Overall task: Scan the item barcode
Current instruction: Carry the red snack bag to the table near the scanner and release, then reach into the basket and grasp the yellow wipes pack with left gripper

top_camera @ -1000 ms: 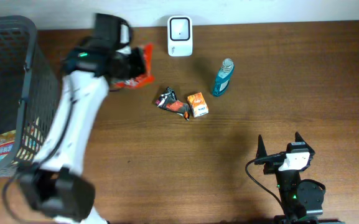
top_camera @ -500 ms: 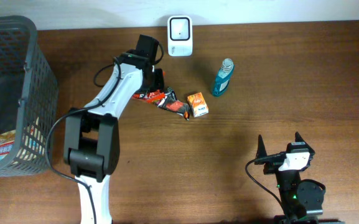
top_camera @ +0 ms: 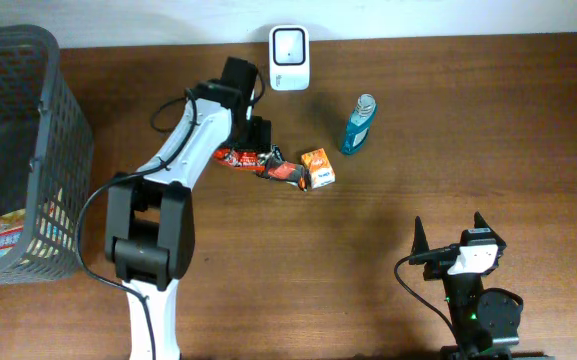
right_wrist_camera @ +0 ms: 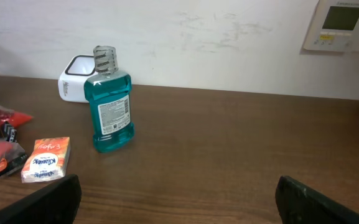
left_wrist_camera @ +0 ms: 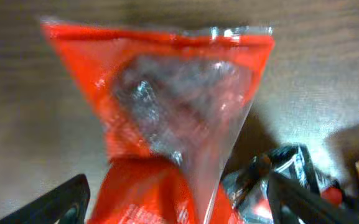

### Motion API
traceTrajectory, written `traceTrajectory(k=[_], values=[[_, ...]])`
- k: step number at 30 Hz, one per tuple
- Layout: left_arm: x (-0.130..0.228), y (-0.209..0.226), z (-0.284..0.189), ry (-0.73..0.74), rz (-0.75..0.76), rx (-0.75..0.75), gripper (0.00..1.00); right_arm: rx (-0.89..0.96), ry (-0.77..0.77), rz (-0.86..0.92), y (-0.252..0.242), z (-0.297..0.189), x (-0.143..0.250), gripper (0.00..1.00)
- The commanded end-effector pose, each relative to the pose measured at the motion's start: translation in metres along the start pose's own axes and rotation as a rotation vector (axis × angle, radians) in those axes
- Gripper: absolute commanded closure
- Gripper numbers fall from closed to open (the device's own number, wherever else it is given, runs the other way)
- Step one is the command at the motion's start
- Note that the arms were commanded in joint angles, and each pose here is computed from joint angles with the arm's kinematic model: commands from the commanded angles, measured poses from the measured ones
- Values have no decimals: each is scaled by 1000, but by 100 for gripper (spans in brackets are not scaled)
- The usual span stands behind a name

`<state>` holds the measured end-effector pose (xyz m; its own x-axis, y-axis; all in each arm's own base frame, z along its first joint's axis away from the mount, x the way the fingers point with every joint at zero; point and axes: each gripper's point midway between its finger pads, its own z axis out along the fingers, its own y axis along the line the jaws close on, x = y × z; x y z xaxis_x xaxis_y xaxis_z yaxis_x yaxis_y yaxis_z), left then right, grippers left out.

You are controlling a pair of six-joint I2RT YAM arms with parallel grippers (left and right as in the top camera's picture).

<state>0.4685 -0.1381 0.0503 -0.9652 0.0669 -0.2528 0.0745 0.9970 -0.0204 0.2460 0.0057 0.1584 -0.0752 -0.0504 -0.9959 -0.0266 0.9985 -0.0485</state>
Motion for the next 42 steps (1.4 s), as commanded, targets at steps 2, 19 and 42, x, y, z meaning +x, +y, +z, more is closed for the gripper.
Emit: traceTrajectory(k=[2, 19, 42], values=[[-50, 9, -89, -168, -12, 7, 12, -1, 6, 0, 1, 0, 4, 2], [-47, 262, -366, -699, -549, -399, 1, -1, 6, 0, 1, 0, 4, 2], [142, 415, -120, 9, -1304, -422, 1, -1, 6, 0, 1, 0, 4, 2]])
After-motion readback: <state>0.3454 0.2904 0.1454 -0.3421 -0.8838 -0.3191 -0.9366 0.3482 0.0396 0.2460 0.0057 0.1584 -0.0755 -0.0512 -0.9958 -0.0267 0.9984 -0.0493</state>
